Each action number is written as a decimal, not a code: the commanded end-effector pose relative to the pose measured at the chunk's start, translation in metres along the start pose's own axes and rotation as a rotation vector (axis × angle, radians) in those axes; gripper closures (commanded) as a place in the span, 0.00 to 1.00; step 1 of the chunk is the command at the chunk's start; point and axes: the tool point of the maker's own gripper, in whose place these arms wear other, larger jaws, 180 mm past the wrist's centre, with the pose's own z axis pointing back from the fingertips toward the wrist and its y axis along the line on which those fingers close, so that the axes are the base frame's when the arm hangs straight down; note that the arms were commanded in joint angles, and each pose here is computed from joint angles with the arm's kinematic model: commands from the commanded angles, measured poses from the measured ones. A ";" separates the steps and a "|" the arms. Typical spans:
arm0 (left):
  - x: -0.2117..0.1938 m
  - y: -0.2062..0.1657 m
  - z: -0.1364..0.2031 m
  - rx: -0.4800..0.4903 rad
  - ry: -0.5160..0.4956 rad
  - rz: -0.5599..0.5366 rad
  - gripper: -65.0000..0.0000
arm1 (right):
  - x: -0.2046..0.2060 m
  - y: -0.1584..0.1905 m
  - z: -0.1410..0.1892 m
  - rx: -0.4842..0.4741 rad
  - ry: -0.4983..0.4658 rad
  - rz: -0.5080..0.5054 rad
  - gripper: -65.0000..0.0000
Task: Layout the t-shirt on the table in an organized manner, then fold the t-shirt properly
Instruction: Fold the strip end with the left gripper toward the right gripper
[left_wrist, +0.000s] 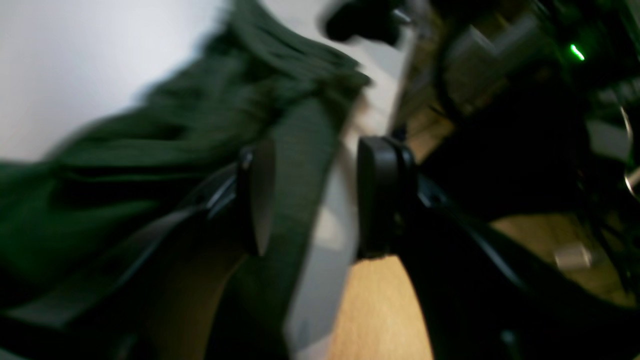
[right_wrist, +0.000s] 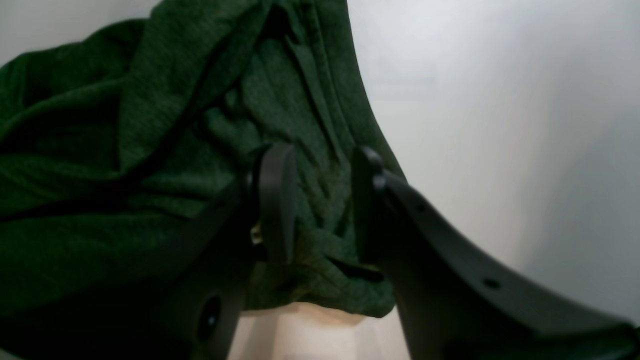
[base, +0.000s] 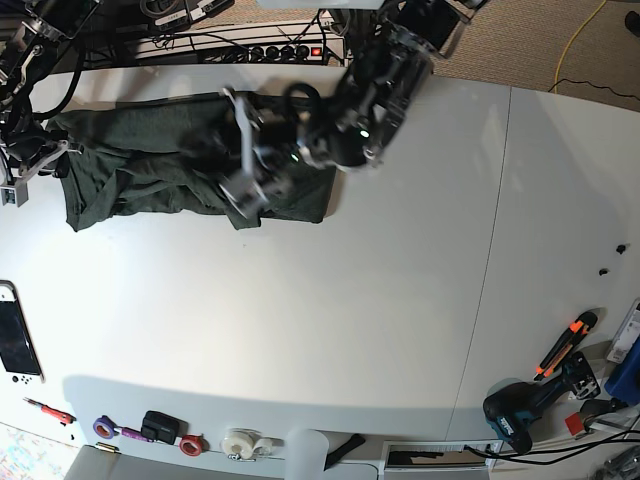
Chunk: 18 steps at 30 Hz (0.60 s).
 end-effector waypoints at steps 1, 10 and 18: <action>0.020 -0.012 -0.004 -0.041 -0.058 -0.023 0.58 | 0.017 -0.008 0.008 -0.023 -0.051 0.015 0.70; 0.030 0.017 0.032 0.068 0.048 -0.117 1.00 | 0.017 -0.008 0.008 -0.023 -0.051 0.015 0.70; -0.028 0.093 0.084 0.417 0.272 -0.134 1.00 | 0.017 -0.008 0.008 -0.023 -0.054 0.016 0.70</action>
